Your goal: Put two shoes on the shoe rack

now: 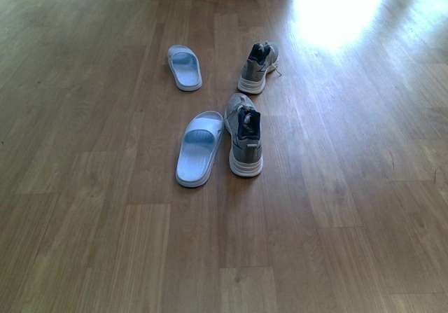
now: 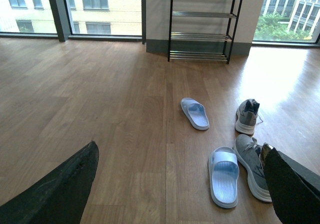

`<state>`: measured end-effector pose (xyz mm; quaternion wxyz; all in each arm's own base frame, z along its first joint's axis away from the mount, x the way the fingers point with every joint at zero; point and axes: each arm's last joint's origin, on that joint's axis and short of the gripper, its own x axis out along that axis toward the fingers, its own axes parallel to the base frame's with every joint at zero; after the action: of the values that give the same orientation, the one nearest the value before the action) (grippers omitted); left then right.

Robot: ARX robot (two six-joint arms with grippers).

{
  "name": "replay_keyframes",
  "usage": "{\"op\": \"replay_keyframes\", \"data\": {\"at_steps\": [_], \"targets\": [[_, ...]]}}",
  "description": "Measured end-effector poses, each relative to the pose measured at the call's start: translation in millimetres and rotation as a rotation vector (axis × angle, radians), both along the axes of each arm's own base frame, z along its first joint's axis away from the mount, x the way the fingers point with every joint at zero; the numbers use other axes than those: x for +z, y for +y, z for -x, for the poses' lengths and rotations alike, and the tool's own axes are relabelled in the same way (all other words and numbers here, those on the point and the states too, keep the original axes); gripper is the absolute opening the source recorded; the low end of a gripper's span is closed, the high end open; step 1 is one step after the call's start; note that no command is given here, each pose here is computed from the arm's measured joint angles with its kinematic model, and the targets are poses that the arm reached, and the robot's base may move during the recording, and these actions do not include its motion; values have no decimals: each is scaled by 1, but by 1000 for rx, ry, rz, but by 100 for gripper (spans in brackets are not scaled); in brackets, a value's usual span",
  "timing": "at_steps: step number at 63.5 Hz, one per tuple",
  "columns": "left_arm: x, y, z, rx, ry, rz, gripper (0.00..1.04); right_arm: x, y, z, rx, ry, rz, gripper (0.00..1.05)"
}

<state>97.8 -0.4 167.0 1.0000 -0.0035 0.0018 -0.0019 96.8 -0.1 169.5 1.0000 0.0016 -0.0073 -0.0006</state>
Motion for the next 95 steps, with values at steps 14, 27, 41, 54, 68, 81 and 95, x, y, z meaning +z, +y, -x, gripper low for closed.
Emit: {"op": "replay_keyframes", "data": {"at_steps": [14,27,41,54,68,81,95], "targets": [[0,0,0,0,0,0,95,0,0,0,0,0,0,95],[0,0,0,0,0,0,95,0,0,0,0,0,0,95],[0,0,0,0,0,0,95,0,0,0,0,0,0,95],[0,0,0,0,0,0,95,0,0,0,0,0,0,95],[0,0,0,0,0,0,95,0,0,0,0,0,0,95],[0,0,0,0,0,0,95,0,0,0,0,0,0,95],[0,0,0,0,0,0,95,0,0,0,0,0,0,95]]}}
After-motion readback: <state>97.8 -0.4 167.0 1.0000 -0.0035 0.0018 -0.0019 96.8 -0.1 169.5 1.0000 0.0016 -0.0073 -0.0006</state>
